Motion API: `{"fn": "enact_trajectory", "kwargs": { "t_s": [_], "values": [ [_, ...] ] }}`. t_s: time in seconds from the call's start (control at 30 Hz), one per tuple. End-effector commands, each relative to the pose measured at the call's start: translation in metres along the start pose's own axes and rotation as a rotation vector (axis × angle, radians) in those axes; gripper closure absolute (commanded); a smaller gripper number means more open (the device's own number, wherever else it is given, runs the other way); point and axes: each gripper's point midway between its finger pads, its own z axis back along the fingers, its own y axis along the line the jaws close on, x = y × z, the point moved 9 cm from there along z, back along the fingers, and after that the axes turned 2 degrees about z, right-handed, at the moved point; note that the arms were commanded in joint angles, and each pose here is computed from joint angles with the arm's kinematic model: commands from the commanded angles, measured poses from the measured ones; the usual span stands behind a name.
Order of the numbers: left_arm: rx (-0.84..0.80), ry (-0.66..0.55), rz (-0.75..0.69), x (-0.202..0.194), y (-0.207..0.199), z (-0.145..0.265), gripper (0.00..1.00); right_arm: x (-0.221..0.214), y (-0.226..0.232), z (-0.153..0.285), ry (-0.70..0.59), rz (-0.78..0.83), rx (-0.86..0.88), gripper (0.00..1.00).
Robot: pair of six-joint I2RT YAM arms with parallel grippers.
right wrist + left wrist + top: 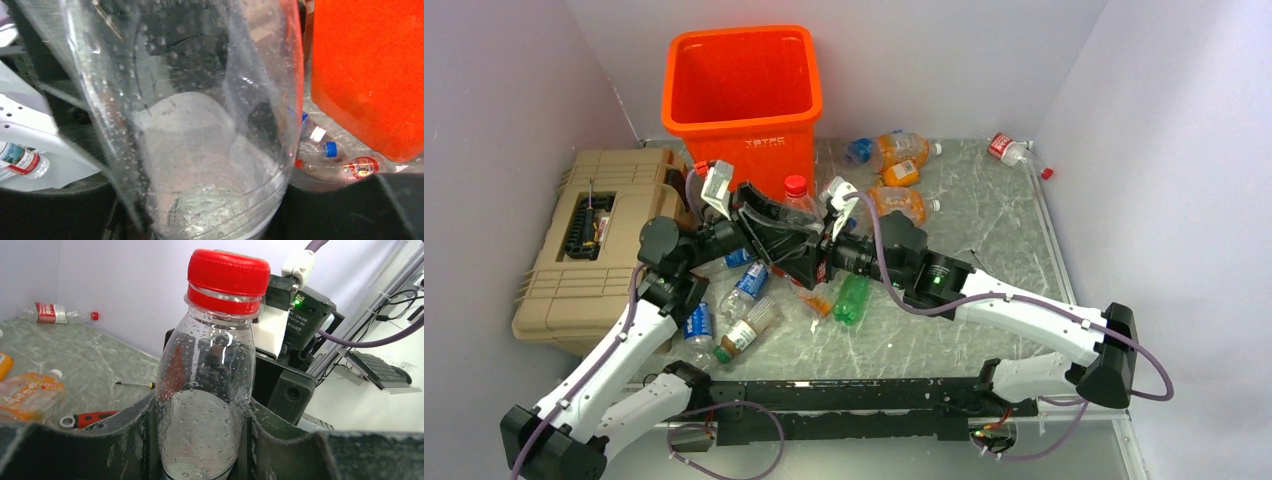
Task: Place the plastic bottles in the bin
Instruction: Place the plastic bottle in the trash bin.
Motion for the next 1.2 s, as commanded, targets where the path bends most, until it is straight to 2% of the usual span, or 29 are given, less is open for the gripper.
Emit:
{"fn": "enact_trajectory", "kwargs": {
  "t_s": [0.0, 0.07, 0.1, 0.13, 0.3, 0.43, 0.57, 0.73, 0.97, 1.17],
  "values": [
    [-0.007, 0.001, -0.081, 0.014, -0.018, 0.003, 0.41, 0.021, 0.003, 0.001, -0.081, 0.034, 0.015, 0.41],
    [0.038, -0.014, -0.104, 0.016, -0.021, 0.008, 0.09, 0.024, 0.002, 0.003, -0.101, 0.048, 0.0, 0.44],
    [0.069, -0.028, -0.122, 0.017, -0.022, 0.011, 0.02, 0.026, 0.001, 0.004, -0.108, 0.057, -0.008, 0.45],
    [0.108, -0.044, -0.138, 0.019, -0.024, 0.016, 0.01, 0.027, 0.001, 0.005, -0.112, 0.064, -0.014, 0.46],
    [0.379, -0.159, -0.304, 0.027, -0.037, 0.053, 0.0, 0.044, -0.004, 0.01, -0.16, 0.11, -0.076, 0.49],
    [0.665, -0.243, -0.432, 0.024, -0.027, 0.089, 0.01, 0.075, -0.018, 0.009, -0.248, 0.135, -0.212, 0.49],
    [0.843, -0.206, -0.473, 0.004, -0.008, 0.112, 0.01, 0.12, -0.045, -0.004, -0.366, 0.114, -0.303, 0.49],
    [0.793, -0.137, -0.474, -0.022, 0.002, 0.116, 0.04, 0.172, -0.081, -0.037, -0.462, 0.141, -0.36, 0.49],
    [0.703, -0.068, -0.476, -0.027, 0.004, 0.106, 0.06, 0.216, -0.131, -0.092, -0.532, 0.212, -0.453, 0.49],
    [0.704, -0.047, -0.437, -0.029, 0.011, 0.104, 0.07, 0.208, -0.177, -0.139, -0.551, 0.2, -0.471, 0.48]
  ]
}}
